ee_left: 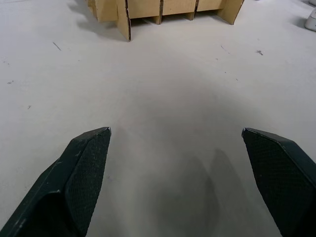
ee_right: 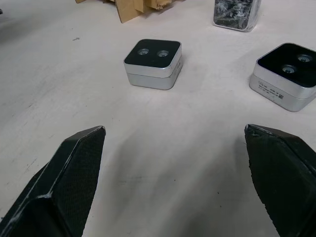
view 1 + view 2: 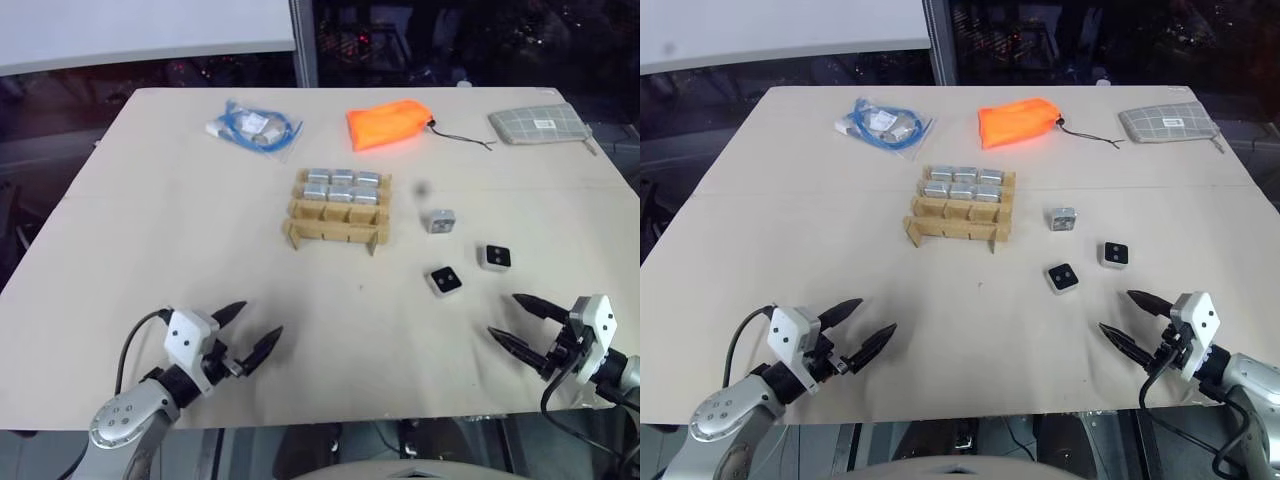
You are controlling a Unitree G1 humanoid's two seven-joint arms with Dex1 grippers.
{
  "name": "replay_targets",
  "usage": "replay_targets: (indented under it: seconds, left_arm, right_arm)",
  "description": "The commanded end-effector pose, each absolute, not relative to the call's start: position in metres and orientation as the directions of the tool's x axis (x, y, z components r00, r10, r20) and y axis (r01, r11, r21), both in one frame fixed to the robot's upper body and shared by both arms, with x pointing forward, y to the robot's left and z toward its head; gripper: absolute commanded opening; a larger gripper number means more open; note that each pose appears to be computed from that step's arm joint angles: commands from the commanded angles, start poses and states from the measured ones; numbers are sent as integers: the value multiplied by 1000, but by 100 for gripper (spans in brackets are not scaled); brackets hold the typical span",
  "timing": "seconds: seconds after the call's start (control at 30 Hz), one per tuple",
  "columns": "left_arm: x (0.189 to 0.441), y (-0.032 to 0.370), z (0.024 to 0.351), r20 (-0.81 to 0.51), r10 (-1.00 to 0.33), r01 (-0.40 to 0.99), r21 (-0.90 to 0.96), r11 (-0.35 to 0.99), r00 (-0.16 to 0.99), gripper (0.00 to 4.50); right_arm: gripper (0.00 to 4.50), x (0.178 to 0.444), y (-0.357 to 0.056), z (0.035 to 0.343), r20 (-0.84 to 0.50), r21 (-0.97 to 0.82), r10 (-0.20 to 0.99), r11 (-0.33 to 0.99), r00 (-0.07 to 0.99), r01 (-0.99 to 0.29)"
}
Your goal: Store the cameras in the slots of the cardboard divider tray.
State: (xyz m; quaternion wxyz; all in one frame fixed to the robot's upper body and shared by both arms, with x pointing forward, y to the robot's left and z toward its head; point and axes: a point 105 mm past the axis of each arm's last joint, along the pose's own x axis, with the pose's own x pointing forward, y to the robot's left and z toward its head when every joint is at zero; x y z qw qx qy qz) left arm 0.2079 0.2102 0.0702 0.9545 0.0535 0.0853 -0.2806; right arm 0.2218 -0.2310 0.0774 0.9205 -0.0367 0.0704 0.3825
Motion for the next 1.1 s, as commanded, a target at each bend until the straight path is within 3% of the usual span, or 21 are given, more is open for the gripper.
replay_targets:
  seconds: [0.03,1.1]
  left_arm:
    - [210,205,82,-147,-541,556,87,827,828,442]
    - [218,199,84,-138,-586,598,79,797,799,442]
  right_arm:
    - [450,223,-232,85,-155,-48,704,696,693,-717]
    - [450,220,-223,84,-150,-49,686,714,712,-698]
